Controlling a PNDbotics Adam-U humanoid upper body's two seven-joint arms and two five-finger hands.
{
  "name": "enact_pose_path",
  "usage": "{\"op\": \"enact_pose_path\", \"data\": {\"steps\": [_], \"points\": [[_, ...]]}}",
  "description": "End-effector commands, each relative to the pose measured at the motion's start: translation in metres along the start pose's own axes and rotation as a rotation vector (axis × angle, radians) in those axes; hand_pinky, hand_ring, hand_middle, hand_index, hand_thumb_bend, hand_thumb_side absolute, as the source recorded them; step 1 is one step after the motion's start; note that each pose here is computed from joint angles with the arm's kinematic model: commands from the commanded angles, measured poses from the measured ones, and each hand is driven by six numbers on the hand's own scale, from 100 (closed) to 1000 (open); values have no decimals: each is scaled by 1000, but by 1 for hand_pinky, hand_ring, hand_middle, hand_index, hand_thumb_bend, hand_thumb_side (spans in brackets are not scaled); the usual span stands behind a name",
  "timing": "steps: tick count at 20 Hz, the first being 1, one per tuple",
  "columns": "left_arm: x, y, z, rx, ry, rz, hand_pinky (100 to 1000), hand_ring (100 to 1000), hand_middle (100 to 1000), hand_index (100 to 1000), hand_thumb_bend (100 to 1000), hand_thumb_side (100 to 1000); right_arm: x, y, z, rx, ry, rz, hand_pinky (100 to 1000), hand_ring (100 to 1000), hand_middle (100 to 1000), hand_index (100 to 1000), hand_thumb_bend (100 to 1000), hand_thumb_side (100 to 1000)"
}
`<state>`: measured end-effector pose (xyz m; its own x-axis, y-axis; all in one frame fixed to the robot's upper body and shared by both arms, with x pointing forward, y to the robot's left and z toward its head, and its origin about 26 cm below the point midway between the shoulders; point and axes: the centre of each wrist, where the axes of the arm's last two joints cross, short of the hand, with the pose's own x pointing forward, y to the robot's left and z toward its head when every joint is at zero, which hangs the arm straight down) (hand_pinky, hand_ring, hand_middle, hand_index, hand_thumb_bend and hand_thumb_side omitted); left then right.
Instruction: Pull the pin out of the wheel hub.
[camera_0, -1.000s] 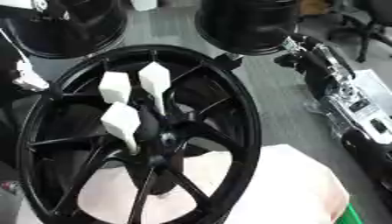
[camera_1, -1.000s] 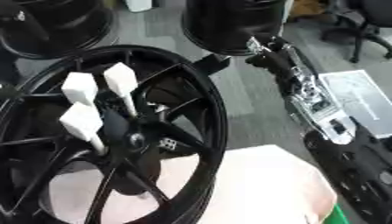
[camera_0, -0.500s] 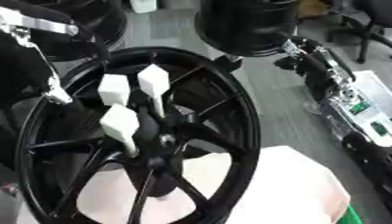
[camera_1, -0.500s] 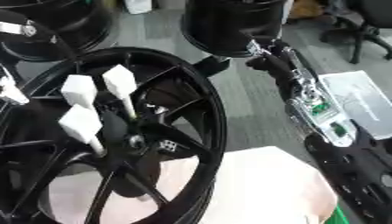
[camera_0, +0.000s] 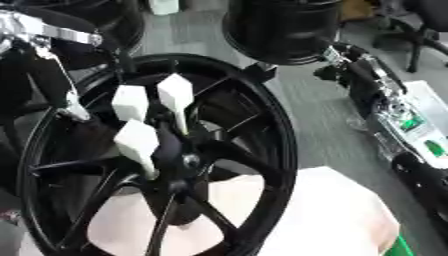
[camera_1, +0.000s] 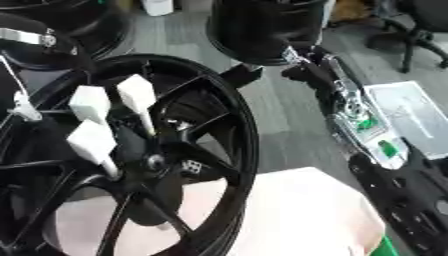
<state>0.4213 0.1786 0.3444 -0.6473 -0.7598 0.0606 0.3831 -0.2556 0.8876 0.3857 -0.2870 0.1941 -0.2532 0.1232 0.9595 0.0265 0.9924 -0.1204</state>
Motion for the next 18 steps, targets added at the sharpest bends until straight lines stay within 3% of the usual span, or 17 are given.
{"op": "enact_pose_path", "data": {"steps": [1,18], "points": [[2,10,5,22,8,-29,909,874,850,866,651,115,12,-2,-3,2,-32,3,787,599,643,787,454,492],[3,7,-10,-4,-8,-23,899,857,817,839,566,103,13,0,-4,5,-36,-3,787,599,643,787,452,494]]}}
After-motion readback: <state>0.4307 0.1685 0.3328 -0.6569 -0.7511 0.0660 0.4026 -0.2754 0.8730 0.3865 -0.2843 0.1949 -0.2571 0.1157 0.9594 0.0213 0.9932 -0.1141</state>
